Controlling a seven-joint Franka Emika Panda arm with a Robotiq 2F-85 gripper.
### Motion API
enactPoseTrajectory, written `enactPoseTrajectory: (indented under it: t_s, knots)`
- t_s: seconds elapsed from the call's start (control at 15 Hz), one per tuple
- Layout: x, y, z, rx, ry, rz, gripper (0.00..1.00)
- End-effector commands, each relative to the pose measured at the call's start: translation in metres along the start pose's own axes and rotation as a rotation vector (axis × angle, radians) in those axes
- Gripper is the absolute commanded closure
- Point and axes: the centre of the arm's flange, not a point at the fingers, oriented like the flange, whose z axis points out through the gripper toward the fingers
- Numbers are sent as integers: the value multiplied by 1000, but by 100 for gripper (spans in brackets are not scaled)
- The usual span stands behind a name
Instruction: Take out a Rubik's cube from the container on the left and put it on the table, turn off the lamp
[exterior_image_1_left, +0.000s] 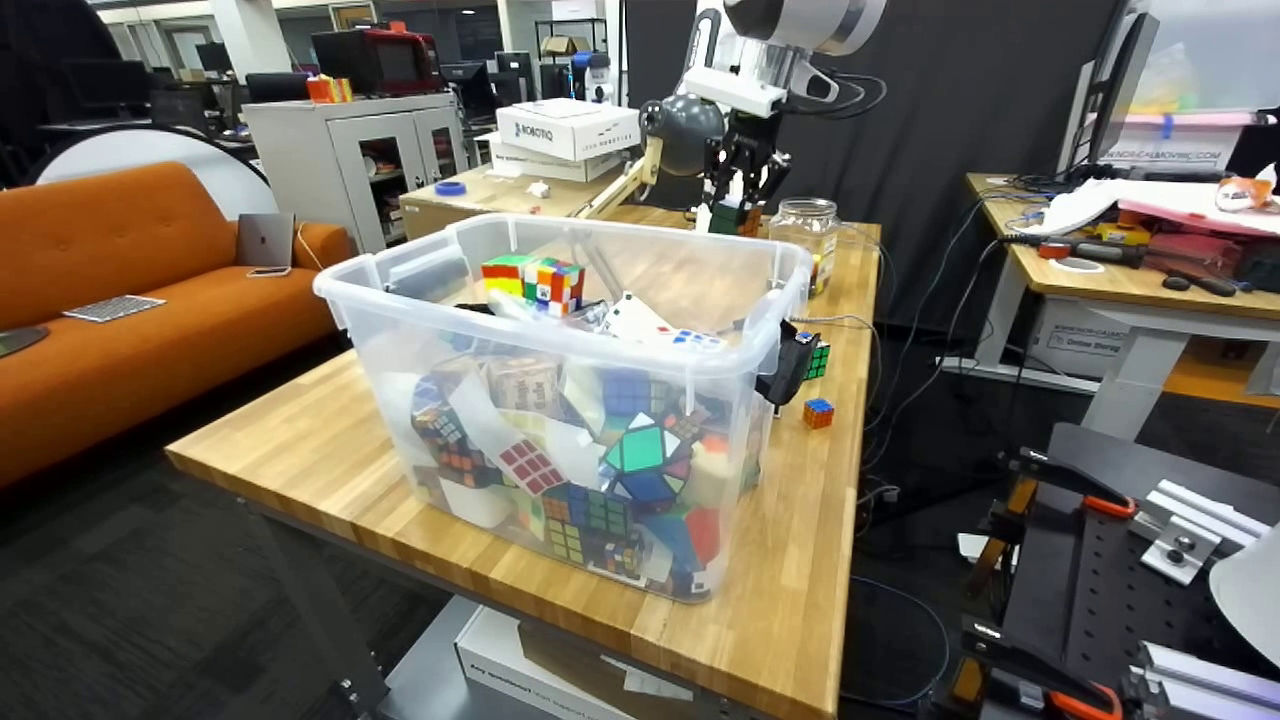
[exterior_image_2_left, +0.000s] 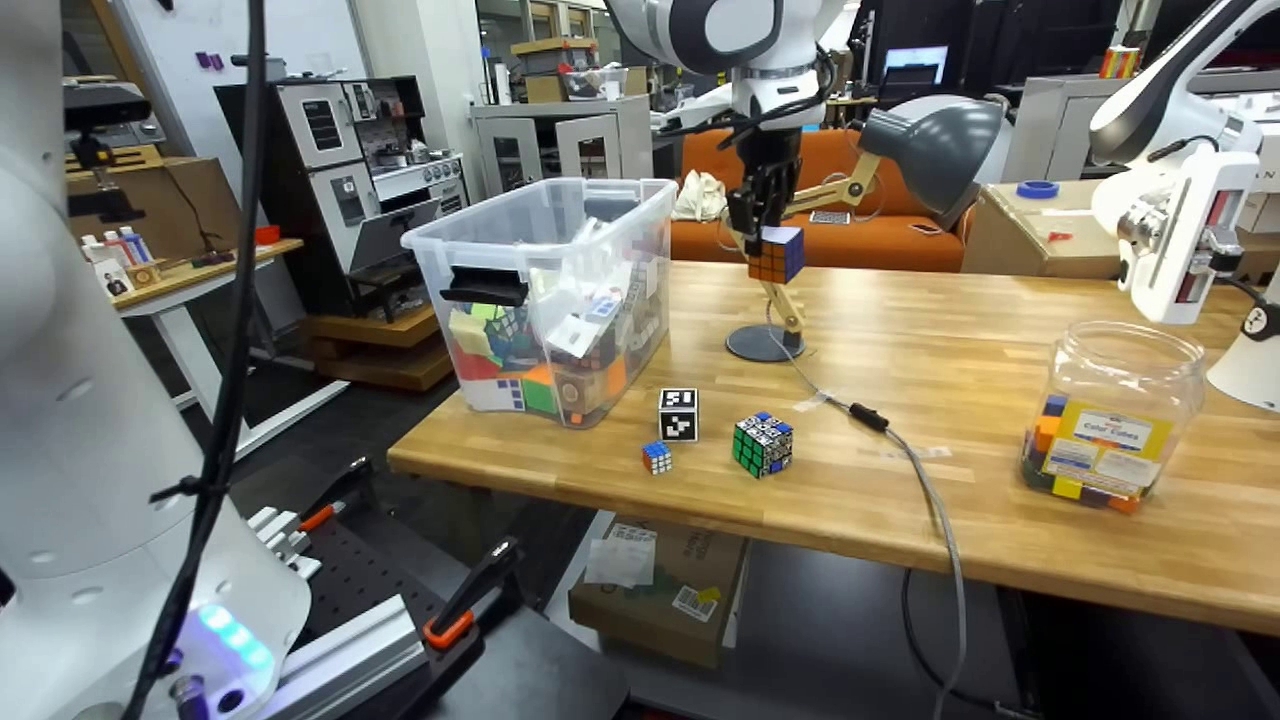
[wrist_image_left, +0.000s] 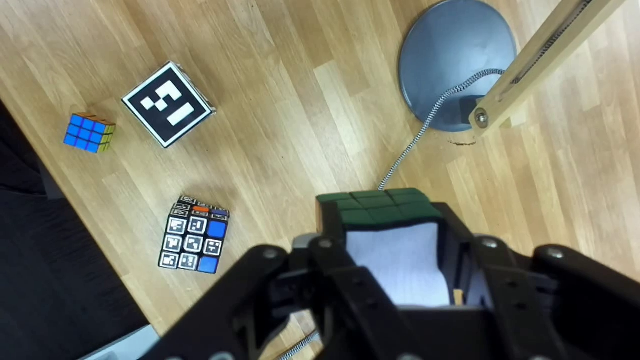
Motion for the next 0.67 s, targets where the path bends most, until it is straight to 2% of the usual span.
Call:
enactPoseTrajectory:
  t_s: [0.0, 0.4, 0.6]
  knots:
    - [-6, -5, 6, -10, 33, -38, 78]
    - [-47, -21, 31, -75, 51, -183, 78]
    - [-53, -25, 55, -118, 48, -208, 78]
